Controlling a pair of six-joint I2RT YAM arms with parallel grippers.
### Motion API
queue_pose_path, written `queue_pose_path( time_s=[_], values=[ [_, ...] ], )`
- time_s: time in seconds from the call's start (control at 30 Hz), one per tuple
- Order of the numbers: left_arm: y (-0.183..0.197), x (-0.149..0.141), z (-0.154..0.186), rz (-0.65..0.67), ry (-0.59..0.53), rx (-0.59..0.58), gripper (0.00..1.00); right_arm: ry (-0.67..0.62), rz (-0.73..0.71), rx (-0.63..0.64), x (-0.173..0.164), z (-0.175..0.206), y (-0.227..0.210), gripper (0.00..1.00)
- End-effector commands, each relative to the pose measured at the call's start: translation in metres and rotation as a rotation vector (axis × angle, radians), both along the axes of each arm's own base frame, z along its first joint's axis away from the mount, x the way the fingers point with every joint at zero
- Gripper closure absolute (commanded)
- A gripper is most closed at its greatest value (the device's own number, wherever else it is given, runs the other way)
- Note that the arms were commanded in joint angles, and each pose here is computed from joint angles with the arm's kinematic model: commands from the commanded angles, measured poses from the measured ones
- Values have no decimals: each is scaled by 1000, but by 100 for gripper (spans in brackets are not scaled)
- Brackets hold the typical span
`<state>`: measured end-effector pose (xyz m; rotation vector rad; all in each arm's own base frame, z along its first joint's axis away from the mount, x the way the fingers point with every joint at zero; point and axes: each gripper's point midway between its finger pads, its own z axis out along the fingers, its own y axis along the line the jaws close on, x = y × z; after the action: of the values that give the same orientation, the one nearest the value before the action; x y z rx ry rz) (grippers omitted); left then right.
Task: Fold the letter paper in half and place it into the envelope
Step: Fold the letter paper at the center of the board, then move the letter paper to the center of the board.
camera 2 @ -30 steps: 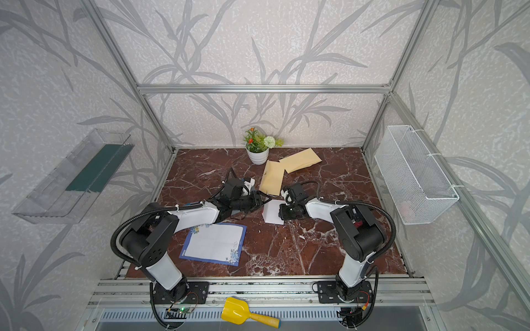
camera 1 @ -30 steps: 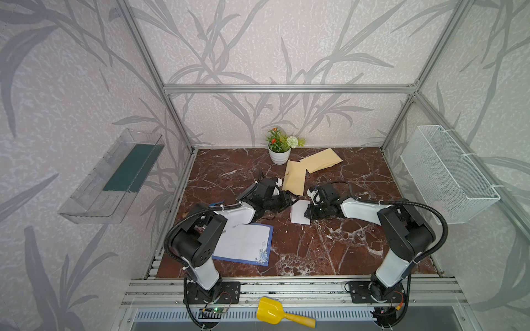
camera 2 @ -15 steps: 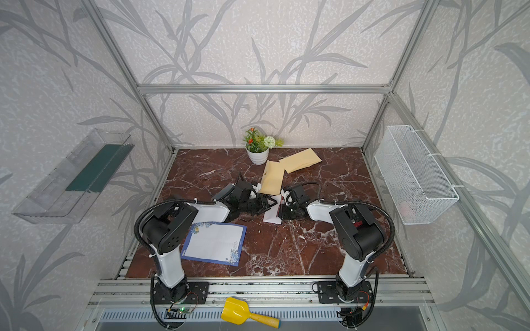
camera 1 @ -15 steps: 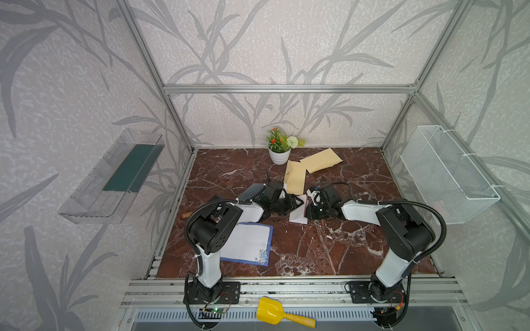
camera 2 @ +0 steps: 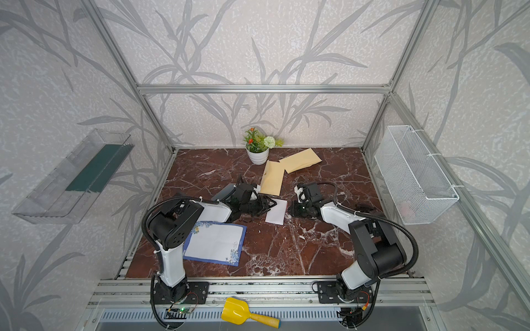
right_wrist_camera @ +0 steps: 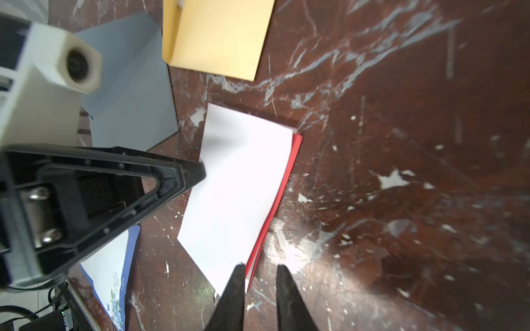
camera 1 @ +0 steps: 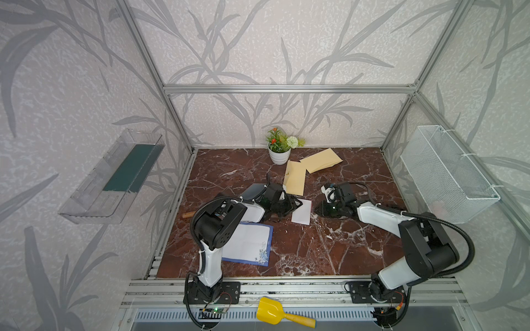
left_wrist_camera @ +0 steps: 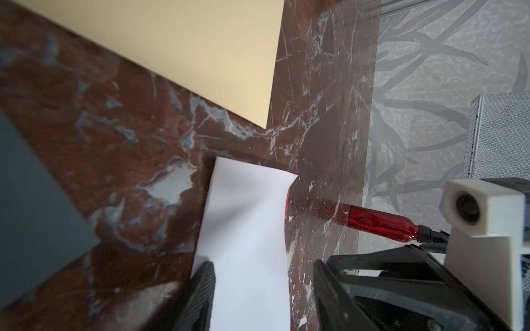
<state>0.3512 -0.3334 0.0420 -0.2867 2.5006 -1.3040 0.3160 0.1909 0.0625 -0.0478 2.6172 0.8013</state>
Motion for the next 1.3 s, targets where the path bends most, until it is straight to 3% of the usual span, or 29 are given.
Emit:
queue_pose_path(
  time_s=[0.0,0.27,0.6,0.93,1.27],
  values=[
    [1,-1,-11,14,23,14,45,-10,9,-36,-4,10,-7,78],
    [1,-2,-12,8,18,18,45,0,89,-25,2,6,23,81],
    [-1,1,2,-7,-20,-1,45,94,114,-51,-1,-41,41,84],
    [-4,14,62,-42,-136,-9,45,156,67,-128,-17,-64,20,85],
    [-15,24,73,-67,-167,-27,45,167,-81,-199,-24,-55,-44,85]
  ],
)
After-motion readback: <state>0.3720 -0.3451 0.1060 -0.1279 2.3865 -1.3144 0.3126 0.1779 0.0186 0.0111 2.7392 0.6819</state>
